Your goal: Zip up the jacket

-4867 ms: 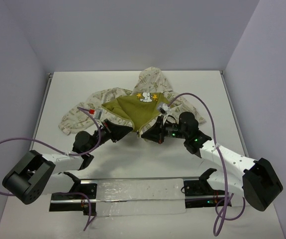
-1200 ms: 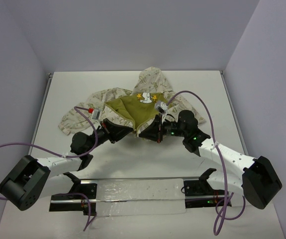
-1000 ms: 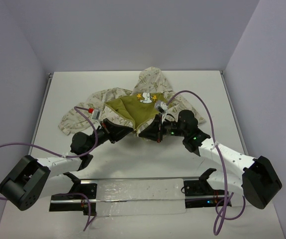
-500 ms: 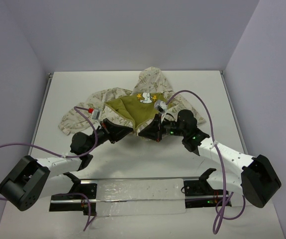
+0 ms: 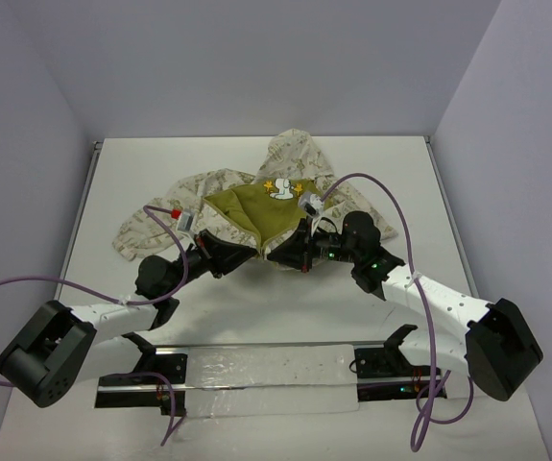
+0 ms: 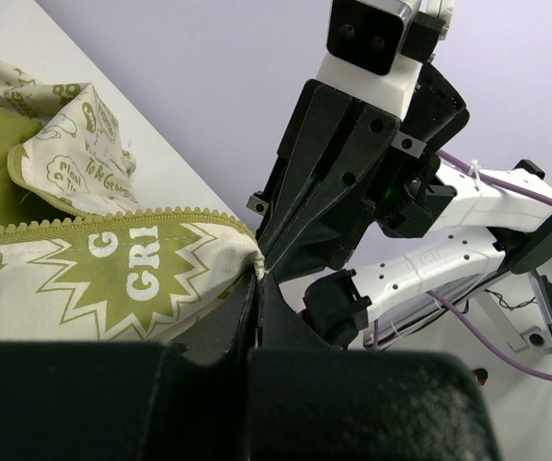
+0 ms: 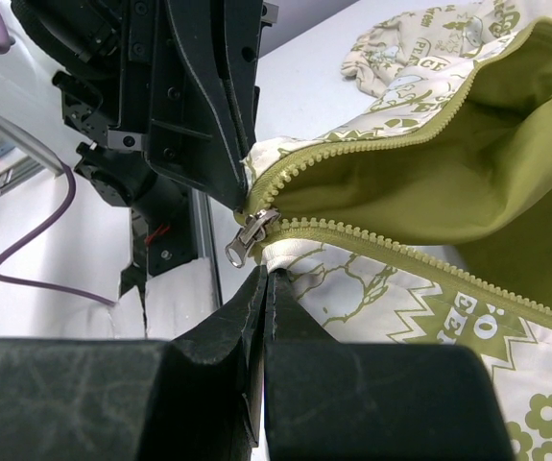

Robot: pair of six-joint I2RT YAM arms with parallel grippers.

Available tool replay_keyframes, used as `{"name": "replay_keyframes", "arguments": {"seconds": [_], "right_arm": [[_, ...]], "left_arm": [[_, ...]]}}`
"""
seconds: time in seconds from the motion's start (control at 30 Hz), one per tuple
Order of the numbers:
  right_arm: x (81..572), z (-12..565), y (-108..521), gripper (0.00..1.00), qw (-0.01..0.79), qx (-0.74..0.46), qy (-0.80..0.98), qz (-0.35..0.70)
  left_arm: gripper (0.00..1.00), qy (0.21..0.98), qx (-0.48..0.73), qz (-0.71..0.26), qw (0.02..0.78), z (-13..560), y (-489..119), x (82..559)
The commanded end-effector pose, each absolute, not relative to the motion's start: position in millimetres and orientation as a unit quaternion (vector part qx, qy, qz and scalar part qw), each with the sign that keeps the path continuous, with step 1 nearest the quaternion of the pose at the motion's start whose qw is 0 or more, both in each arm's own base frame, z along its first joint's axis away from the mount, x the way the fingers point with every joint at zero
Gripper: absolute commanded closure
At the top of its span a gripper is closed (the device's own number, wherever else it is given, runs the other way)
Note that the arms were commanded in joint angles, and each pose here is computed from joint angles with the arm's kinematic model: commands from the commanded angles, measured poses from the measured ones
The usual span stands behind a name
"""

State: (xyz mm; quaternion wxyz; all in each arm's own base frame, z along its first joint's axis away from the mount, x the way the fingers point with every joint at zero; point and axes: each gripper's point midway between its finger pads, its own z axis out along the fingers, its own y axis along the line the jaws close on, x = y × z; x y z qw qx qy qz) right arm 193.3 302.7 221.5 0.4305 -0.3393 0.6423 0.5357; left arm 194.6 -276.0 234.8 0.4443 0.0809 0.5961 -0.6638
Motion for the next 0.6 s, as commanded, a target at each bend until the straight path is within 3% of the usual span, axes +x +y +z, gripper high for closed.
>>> {"name": "replay_keyframes", "arguments": {"seconds": [0.0, 0.57], "right_arm": [[202, 263, 309, 1.0, 0.487, -0.344, 0.596, 0.537], [203, 276, 309, 1.0, 0.499, -0.346, 0.584, 0.539]], "left_arm": [[1.0, 0.421, 0.161, -0.715, 0.534, 317, -256, 152], [1.0, 0.448, 0.161, -0.704, 0.527, 303, -260, 157]]}}
